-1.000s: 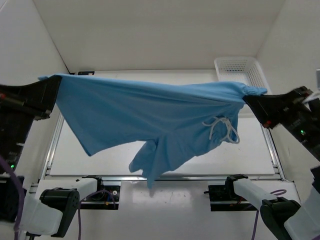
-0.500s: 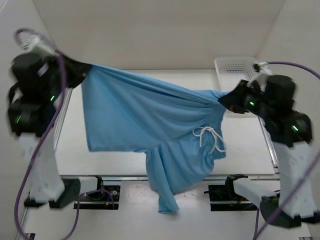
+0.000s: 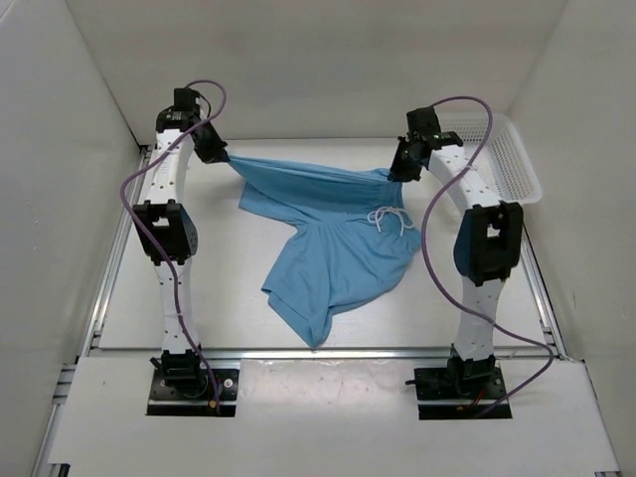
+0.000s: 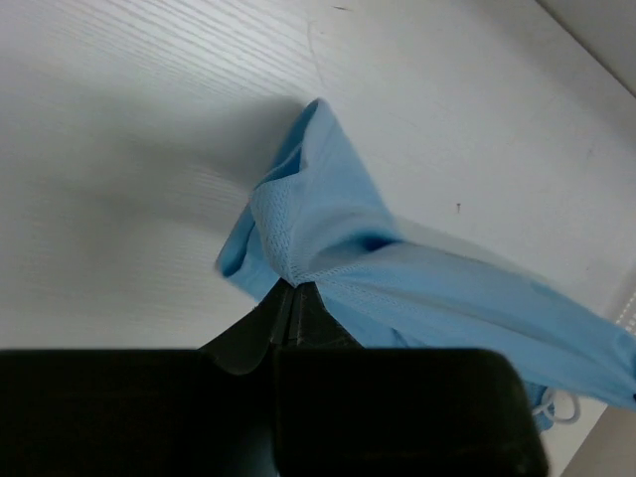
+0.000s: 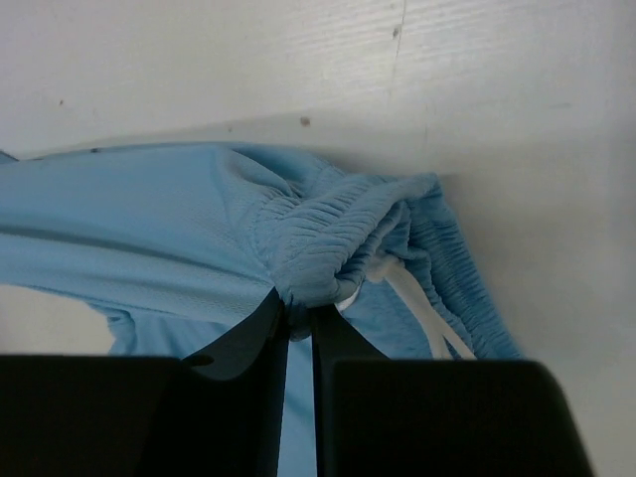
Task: Fold and stack the shorts
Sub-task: Flatten the shorts out, then fold the shorts
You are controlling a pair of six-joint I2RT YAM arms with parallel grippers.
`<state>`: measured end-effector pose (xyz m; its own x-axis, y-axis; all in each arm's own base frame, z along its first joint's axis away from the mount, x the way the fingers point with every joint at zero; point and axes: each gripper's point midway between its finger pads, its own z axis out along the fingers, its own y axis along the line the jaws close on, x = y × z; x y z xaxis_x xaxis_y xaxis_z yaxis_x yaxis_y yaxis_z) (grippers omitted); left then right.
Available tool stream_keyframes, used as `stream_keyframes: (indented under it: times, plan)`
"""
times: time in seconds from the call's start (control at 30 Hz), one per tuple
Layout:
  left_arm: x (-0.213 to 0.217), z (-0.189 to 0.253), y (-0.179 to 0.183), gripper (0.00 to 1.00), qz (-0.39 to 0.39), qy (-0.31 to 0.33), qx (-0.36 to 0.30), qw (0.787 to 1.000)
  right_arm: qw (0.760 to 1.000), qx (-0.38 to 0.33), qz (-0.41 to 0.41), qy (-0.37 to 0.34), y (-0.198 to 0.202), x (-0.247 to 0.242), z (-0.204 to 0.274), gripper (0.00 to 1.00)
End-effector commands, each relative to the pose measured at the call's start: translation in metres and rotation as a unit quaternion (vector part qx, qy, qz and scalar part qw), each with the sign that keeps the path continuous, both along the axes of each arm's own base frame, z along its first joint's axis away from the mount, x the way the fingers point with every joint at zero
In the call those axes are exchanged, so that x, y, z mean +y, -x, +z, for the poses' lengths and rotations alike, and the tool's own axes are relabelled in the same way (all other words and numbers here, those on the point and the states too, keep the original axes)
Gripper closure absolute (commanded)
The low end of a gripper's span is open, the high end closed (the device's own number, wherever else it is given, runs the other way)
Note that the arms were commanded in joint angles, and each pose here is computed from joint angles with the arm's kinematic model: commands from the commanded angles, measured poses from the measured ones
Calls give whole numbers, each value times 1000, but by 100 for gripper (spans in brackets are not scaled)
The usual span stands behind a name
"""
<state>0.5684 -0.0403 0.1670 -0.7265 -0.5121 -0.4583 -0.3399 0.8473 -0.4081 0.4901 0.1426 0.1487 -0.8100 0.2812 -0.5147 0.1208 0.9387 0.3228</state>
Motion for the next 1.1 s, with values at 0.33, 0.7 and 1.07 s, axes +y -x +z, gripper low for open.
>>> stream_keyframes:
  times: [0.33, 0.7, 1.07]
  plan:
    - [60, 81, 6, 90, 22, -17, -97, 995, 1000, -22, -12, 19, -41, -16, 15, 99]
    - [-35, 136, 130, 90, -75, -21, -93, 993, 999, -7, -10, 40, 6, -35, 29, 99]
    - [-133, 33, 310, 90, -152, 30, 46, 987, 995, 17, -64, 73, 90, -78, 28, 99]
